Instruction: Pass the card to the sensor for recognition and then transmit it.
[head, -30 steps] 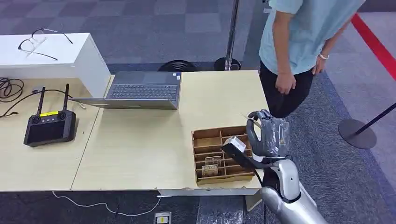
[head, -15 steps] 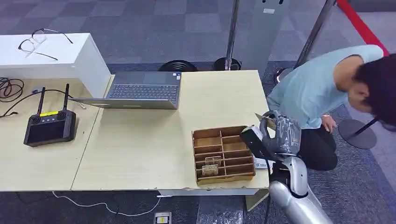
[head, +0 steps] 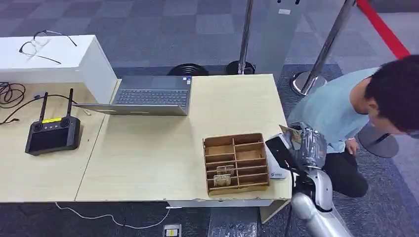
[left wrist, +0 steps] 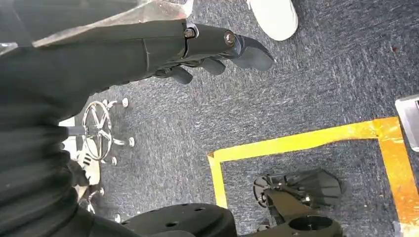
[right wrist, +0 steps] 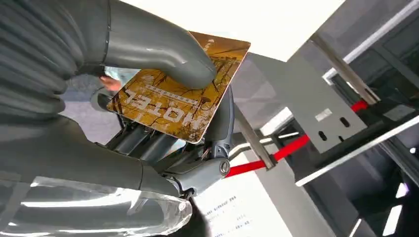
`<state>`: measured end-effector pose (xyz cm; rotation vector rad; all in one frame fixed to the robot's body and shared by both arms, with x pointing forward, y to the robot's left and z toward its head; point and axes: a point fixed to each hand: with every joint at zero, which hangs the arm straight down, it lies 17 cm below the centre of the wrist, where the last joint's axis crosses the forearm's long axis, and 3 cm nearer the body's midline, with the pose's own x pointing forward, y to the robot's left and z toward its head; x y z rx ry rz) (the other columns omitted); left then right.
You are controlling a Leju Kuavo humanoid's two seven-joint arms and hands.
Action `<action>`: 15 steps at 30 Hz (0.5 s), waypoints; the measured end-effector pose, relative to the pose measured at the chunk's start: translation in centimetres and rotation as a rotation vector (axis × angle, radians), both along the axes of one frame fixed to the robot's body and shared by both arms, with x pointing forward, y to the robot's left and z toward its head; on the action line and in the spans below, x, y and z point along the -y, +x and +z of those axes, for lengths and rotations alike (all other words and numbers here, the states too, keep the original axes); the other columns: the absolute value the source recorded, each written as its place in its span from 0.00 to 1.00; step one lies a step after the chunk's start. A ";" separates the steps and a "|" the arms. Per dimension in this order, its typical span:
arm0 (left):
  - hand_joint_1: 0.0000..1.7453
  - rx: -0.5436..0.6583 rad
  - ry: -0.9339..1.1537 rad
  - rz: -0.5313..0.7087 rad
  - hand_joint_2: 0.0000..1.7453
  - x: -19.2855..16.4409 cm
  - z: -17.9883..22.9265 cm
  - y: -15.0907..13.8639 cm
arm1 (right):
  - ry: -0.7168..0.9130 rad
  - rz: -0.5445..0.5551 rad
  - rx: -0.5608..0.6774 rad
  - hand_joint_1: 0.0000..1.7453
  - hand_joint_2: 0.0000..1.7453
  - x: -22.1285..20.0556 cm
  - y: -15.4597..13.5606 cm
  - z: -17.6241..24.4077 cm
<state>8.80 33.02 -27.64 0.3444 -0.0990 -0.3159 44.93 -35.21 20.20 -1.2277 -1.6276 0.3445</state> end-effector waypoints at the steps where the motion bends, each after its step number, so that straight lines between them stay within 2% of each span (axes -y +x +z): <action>1: 0.00 0.000 0.000 0.000 1.00 0.0 0.0 0.0 | -0.001 -0.001 -0.005 1.00 1.00 0.0 0.0 -0.2; 15: 0.00 0.001 0.003 0.000 1.00 0.0 0.0 0.0 | 0.024 -0.003 -0.111 1.00 1.00 0.1 -0.5 -4.9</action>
